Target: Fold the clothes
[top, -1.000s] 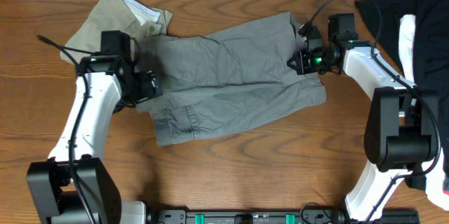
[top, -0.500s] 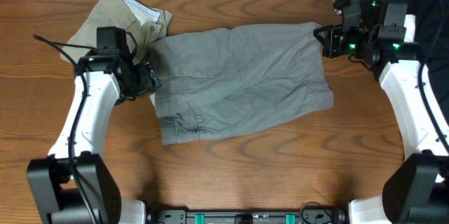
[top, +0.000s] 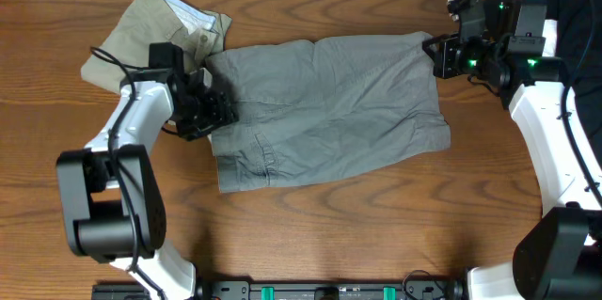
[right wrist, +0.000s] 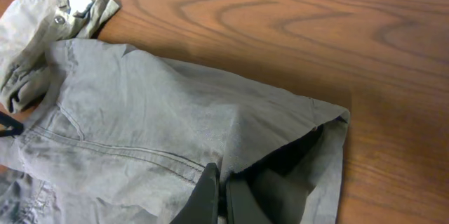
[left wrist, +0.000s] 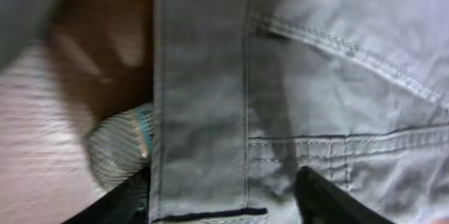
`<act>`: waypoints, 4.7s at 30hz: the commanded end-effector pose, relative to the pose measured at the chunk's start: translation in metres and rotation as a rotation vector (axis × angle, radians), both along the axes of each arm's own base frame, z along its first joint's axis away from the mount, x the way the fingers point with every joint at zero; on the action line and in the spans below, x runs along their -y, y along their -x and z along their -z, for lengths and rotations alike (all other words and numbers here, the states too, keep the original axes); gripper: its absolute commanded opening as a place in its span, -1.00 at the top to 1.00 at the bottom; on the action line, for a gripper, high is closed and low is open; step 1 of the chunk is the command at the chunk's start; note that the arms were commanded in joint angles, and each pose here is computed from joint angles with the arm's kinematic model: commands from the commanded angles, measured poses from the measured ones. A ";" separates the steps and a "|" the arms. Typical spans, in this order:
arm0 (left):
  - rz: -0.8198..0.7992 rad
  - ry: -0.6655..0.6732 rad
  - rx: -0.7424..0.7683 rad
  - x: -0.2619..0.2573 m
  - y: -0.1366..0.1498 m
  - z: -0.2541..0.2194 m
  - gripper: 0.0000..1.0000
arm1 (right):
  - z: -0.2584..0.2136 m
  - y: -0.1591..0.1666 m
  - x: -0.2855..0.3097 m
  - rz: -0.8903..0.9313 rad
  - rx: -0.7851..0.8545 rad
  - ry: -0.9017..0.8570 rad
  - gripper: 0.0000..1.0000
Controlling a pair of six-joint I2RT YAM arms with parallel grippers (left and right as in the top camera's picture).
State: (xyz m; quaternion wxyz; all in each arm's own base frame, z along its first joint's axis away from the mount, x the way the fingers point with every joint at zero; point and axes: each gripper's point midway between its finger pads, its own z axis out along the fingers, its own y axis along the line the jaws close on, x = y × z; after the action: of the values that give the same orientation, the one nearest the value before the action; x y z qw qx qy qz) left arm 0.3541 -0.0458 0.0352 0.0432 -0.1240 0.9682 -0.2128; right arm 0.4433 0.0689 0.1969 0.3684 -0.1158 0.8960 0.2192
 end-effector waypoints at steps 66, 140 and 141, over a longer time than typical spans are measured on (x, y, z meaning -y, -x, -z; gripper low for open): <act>-0.133 -0.005 1.005 -0.023 -0.184 -0.239 0.84 | -0.036 -0.099 0.086 0.358 0.287 -0.260 0.93; -0.009 -0.175 -0.212 -0.030 0.069 -0.033 -0.41 | 0.094 0.154 0.081 0.449 -0.804 0.218 0.97; -0.007 -0.147 -0.218 -0.025 0.071 -0.032 -0.40 | 0.081 0.151 0.088 0.477 -0.765 0.217 0.98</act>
State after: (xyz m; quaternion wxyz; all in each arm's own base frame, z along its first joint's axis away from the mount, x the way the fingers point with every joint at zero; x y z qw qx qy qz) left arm 0.2891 -0.0091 0.0669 -0.0434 -0.1431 0.9842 -0.0946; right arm 0.2772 0.0156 0.0771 -0.0397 0.1315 0.9839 0.1140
